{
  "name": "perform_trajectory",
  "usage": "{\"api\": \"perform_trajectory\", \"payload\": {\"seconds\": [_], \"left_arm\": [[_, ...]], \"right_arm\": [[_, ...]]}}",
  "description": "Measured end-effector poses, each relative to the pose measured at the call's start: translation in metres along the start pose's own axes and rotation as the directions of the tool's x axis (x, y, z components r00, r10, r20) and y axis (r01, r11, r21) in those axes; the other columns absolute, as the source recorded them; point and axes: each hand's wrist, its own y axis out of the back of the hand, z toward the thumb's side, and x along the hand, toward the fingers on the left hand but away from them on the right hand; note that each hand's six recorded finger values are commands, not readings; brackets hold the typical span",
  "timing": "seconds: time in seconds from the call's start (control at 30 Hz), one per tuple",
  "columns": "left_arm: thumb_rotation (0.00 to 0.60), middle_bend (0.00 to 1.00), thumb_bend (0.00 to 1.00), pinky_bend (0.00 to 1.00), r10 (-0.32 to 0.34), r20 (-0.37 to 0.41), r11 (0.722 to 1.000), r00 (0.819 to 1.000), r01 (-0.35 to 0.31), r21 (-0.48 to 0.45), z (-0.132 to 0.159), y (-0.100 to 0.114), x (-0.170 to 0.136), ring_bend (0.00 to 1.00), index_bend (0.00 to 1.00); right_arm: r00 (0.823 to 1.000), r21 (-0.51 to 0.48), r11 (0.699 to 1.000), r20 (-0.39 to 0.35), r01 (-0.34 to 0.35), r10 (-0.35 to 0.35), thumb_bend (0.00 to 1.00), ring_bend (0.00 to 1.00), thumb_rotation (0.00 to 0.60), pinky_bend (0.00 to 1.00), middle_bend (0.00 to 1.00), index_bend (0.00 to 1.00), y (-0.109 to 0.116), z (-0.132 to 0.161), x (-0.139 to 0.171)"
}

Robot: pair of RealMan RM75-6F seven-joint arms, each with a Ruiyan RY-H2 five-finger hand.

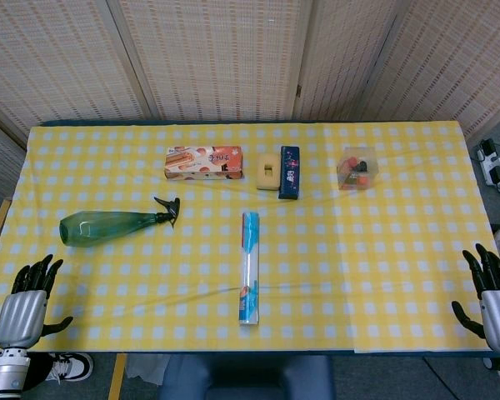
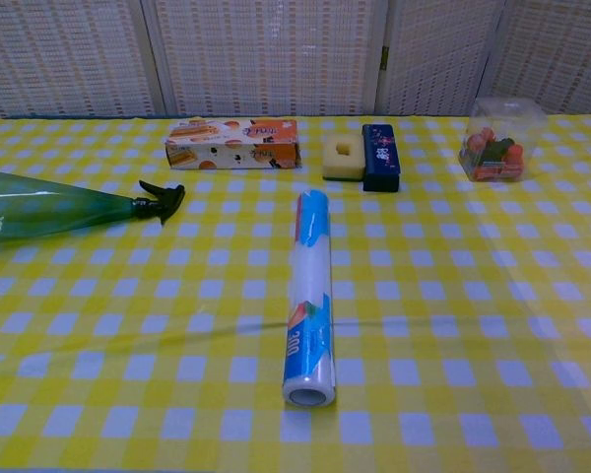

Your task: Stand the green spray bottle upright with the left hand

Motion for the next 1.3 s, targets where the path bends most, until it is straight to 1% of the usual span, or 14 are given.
{"api": "perform_trajectory", "payload": {"seconds": [0.23, 0.3, 0.37, 0.4, 0.6, 0.7, 0.8, 0.83, 0.9, 0.97, 1.0, 1.03, 1.13, 1.3], "left_arm": [[0.6, 0.0, 0.13, 0.0, 0.013, 0.038, 1.0, 0.999, -0.011, -0.028, 0.01, -0.001, 0.002, 0.0, 0.0], [0.6, 0.08, 0.14, 0.0, 0.025, 0.077, 0.998, 0.997, -0.021, -0.052, 0.019, 0.0, 0.002, 0.03, 0.0], [0.6, 0.21, 0.14, 0.0, 0.036, 0.125, 0.997, 0.991, -0.028, -0.065, 0.031, 0.001, 0.004, 0.11, 0.0], [0.6, 0.22, 0.14, 0.0, 0.034, 0.143, 0.998, 0.989, -0.025, -0.063, 0.036, 0.001, 0.005, 0.13, 0.0], [0.6, 0.22, 0.13, 0.01, -0.014, 0.206, 0.999, 0.978, 0.003, 0.052, 0.065, 0.004, 0.029, 0.16, 0.07], [0.6, 0.23, 0.14, 0.07, -0.032, 0.229, 0.992, 0.973, 0.003, 0.128, 0.083, 0.005, 0.051, 0.21, 0.12], [0.6, 0.32, 0.13, 0.24, -0.034, 0.236, 0.987, 0.971, -0.004, 0.158, 0.102, 0.006, 0.077, 0.32, 0.16], [0.6, 0.38, 0.13, 0.35, -0.028, 0.236, 0.987, 0.971, -0.011, 0.161, 0.107, 0.006, 0.084, 0.38, 0.18], [0.6, 0.63, 0.13, 0.7, -0.001, 0.237, 0.986, 0.972, -0.038, 0.161, 0.116, 0.007, 0.097, 0.61, 0.24], [0.6, 0.9, 0.13, 0.94, 0.042, 0.234, 0.985, 0.971, -0.08, 0.154, 0.122, 0.009, 0.109, 0.87, 0.3], [0.6, 0.97, 0.13, 0.99, 0.06, 0.232, 0.984, 0.971, -0.097, 0.152, 0.125, 0.01, 0.115, 0.96, 0.32], [0.6, 1.0, 0.13, 1.0, 0.075, 0.229, 0.982, 0.97, -0.111, 0.15, 0.127, 0.01, 0.12, 0.99, 0.34], [0.6, 1.0, 0.14, 1.0, 0.087, 0.207, 0.982, 0.974, -0.119, 0.146, 0.133, 0.006, 0.136, 1.0, 0.36], [0.6, 1.0, 0.15, 1.0, 0.031, 0.096, 0.991, 0.995, -0.043, 0.129, 0.13, -0.006, 0.157, 1.0, 0.42]], "right_arm": [[1.0, -0.007, 1.0, -0.008, 0.011, -0.011, 0.33, 0.0, 0.6, 0.0, 0.0, 0.0, 0.003, 0.001, 0.004], [1.0, -0.016, 1.0, -0.008, 0.016, -0.016, 0.33, 0.0, 0.6, 0.0, 0.0, 0.0, 0.005, 0.001, 0.005], [1.0, -0.022, 1.0, -0.014, 0.01, -0.01, 0.33, 0.0, 0.6, 0.0, 0.0, 0.0, 0.005, 0.002, 0.006], [1.0, -0.023, 1.0, -0.02, 0.006, -0.007, 0.33, 0.0, 0.6, 0.0, 0.0, 0.0, 0.005, 0.003, 0.005], [0.998, -0.028, 0.999, -0.052, -0.02, 0.019, 0.33, 0.0, 0.6, 0.0, 0.0, 0.0, 0.0, 0.009, 0.002], [0.998, -0.031, 0.999, -0.051, -0.029, 0.027, 0.33, 0.0, 0.6, 0.0, 0.0, 0.0, -0.001, 0.008, 0.001], [0.999, -0.041, 0.999, -0.042, -0.033, 0.031, 0.33, 0.0, 0.6, 0.0, 0.0, 0.0, 0.0, 0.006, -0.001], [0.999, -0.045, 0.998, -0.039, -0.032, 0.031, 0.33, 0.0, 0.6, 0.0, 0.0, 0.0, 0.001, 0.005, -0.001], [0.999, -0.053, 0.998, -0.032, -0.031, 0.029, 0.33, 0.0, 0.6, 0.0, 0.0, 0.0, 0.003, 0.002, -0.002], [0.999, -0.059, 0.998, -0.024, -0.028, 0.027, 0.33, 0.0, 0.6, 0.0, 0.0, 0.0, 0.004, -0.001, -0.002], [0.999, -0.063, 0.998, -0.02, -0.027, 0.026, 0.33, 0.0, 0.6, 0.0, 0.0, 0.0, 0.005, -0.003, -0.003], [1.0, -0.066, 0.998, -0.016, -0.026, 0.025, 0.33, 0.0, 0.6, 0.0, 0.0, 0.0, 0.006, -0.004, -0.003], [1.0, -0.072, 0.997, -0.004, -0.024, 0.024, 0.33, 0.0, 0.6, 0.0, 0.0, 0.0, 0.008, -0.008, -0.005], [1.0, -0.084, 0.996, 0.014, -0.018, 0.019, 0.33, 0.0, 0.6, 0.0, 0.0, 0.0, 0.011, -0.014, -0.006]]}}
